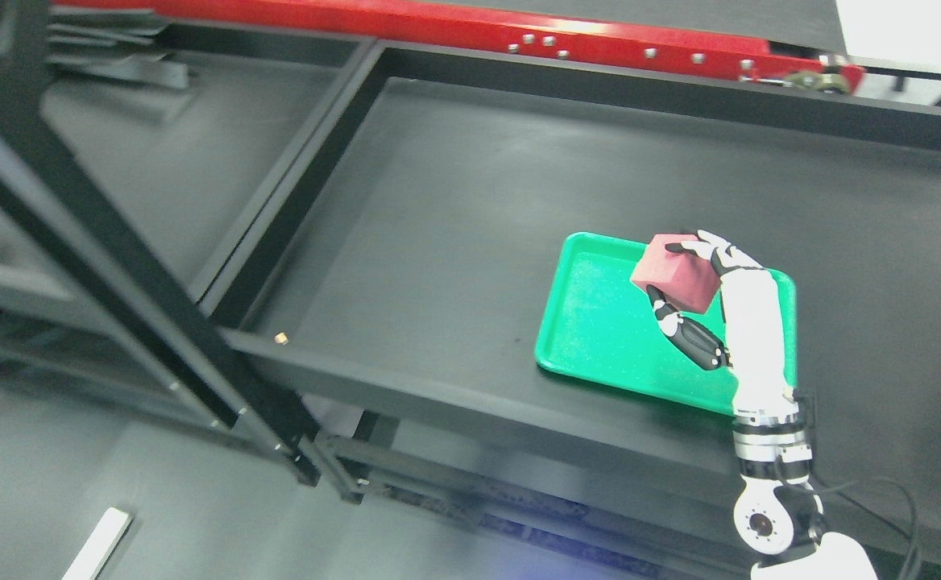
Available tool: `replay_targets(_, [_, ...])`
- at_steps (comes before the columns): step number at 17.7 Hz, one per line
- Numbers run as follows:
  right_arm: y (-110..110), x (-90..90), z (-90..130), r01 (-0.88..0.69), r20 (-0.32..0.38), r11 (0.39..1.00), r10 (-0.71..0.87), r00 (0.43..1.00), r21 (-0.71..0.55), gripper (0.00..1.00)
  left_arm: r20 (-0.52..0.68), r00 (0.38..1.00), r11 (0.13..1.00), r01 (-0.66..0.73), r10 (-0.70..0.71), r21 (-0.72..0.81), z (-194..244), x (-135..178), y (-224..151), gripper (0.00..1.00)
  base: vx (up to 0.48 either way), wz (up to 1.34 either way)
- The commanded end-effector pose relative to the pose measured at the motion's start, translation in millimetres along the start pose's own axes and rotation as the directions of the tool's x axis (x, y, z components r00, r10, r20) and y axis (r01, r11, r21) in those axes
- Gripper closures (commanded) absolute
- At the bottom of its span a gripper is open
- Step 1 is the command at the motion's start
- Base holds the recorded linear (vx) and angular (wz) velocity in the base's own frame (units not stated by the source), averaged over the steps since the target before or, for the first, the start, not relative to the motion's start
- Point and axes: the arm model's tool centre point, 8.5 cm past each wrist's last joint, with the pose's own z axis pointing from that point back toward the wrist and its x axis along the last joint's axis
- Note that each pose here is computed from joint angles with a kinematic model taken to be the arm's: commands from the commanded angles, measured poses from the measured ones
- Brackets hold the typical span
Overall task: Pick pink block from left shelf to tray
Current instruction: 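Turn and drive to the white table carrying the cube in the right hand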
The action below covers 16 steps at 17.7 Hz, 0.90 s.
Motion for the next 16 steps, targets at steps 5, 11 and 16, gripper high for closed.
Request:
replay_targets(5, [-17.3, 1.3, 10.9, 0.000, -0.004, 1.000, 0.000, 1.000, -0.027, 0.97, 0.048, 0.999, 1.000, -0.009, 0.009, 0.014, -1.0, 26.4, 9.4, 0.00, -0.172, 0.70])
replay_targets(11, [-16.0, 1.2, 14.0, 0.002, -0.007, 1.000, -0.002, 1.000, -0.020, 0.97, 0.047, 0.999, 1.000, -0.009, 0.008, 0.014, -1.0, 25.4, 9.5, 0.00, -0.224, 0.82])
replay_targets(16, [-15.7, 1.7, 14.0, 0.004, -0.005, 1.000, -0.004, 1.000, -0.020, 0.97, 0.047, 0.999, 1.000, -0.009, 0.008, 0.014, -1.0, 25.4, 9.5, 0.00, -0.226, 0.88])
